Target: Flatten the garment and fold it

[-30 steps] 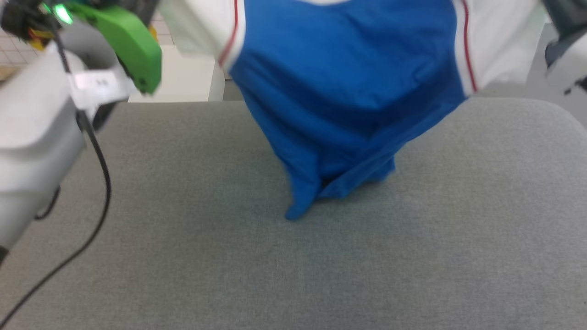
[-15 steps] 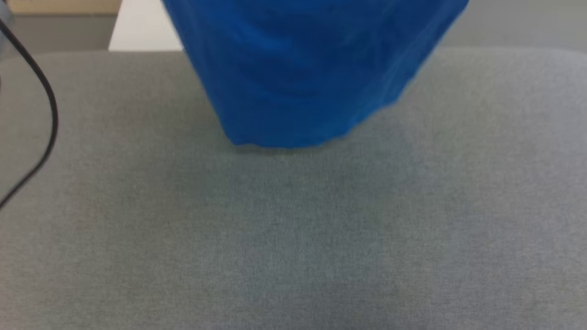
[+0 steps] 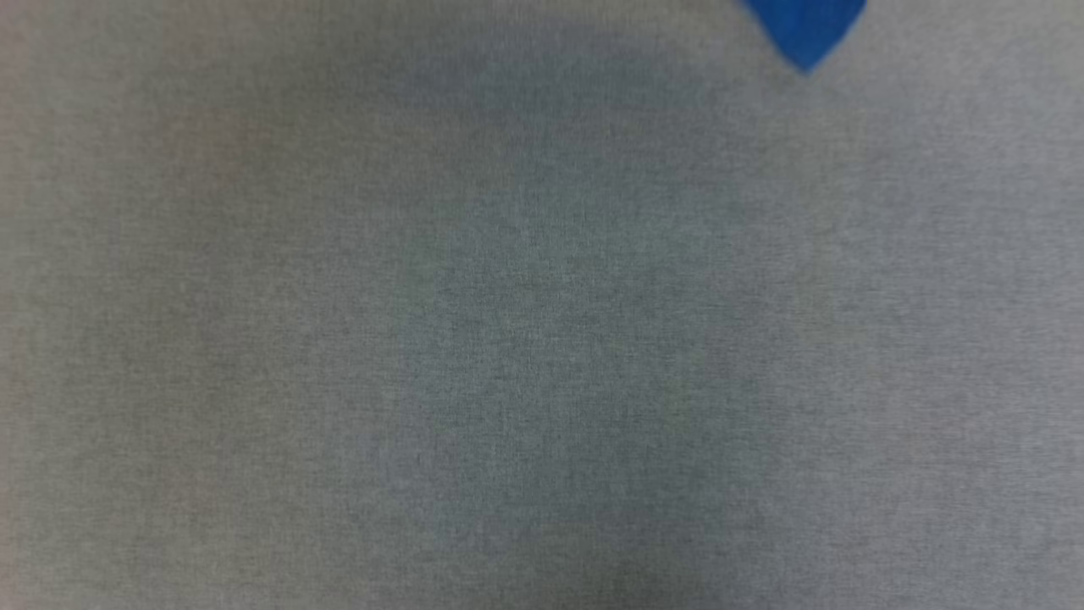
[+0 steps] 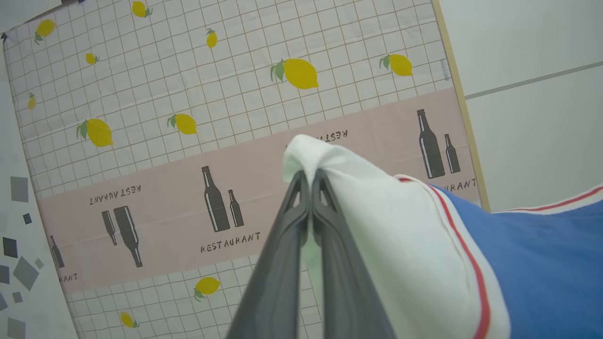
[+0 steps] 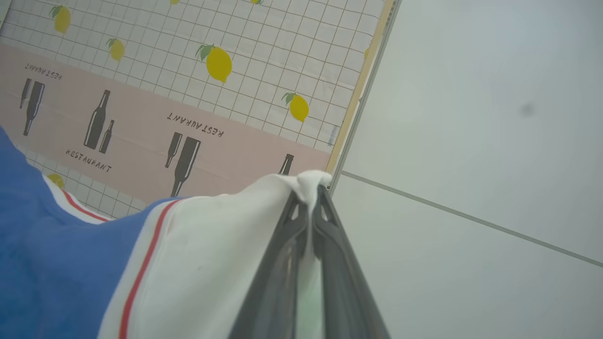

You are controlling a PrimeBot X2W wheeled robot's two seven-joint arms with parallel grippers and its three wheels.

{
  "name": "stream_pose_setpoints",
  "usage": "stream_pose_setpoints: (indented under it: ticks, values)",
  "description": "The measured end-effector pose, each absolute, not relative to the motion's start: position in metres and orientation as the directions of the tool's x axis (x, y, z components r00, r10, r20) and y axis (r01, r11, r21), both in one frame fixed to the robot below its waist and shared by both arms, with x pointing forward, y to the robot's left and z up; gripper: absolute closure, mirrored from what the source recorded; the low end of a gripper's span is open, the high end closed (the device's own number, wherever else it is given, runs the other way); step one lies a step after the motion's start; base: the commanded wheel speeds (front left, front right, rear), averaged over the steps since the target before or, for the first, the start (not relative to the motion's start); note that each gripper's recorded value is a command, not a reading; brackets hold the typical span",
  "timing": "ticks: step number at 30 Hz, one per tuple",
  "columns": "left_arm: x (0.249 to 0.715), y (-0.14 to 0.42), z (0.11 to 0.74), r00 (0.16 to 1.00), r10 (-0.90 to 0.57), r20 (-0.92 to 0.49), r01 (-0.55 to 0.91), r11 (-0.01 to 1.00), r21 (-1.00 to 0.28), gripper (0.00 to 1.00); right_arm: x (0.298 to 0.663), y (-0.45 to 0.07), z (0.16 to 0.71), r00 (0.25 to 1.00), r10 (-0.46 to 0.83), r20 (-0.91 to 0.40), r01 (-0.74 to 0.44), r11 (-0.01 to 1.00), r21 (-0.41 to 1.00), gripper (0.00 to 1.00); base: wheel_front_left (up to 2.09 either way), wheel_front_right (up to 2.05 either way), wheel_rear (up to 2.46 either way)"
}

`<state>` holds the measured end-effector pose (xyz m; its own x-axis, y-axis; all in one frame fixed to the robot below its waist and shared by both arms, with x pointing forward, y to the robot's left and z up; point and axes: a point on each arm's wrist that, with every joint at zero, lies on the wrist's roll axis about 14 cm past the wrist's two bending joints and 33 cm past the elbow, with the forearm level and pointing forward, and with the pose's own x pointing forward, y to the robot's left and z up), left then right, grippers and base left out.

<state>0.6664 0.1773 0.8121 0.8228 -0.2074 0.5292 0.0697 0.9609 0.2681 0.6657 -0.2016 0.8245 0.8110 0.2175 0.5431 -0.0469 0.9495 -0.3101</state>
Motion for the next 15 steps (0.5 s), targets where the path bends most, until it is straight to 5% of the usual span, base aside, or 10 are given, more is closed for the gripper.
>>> stream_pose_setpoints:
  ticks: [15]
  values:
    - [0.669,0.196,0.750,0.868,-0.163,0.469,0.067,0.974,0.216,1.00,0.688,-0.187,0.752,0.874,0.242,0.421,-0.097,0.936,-0.338,1.00,0.00,0.00,0.00]
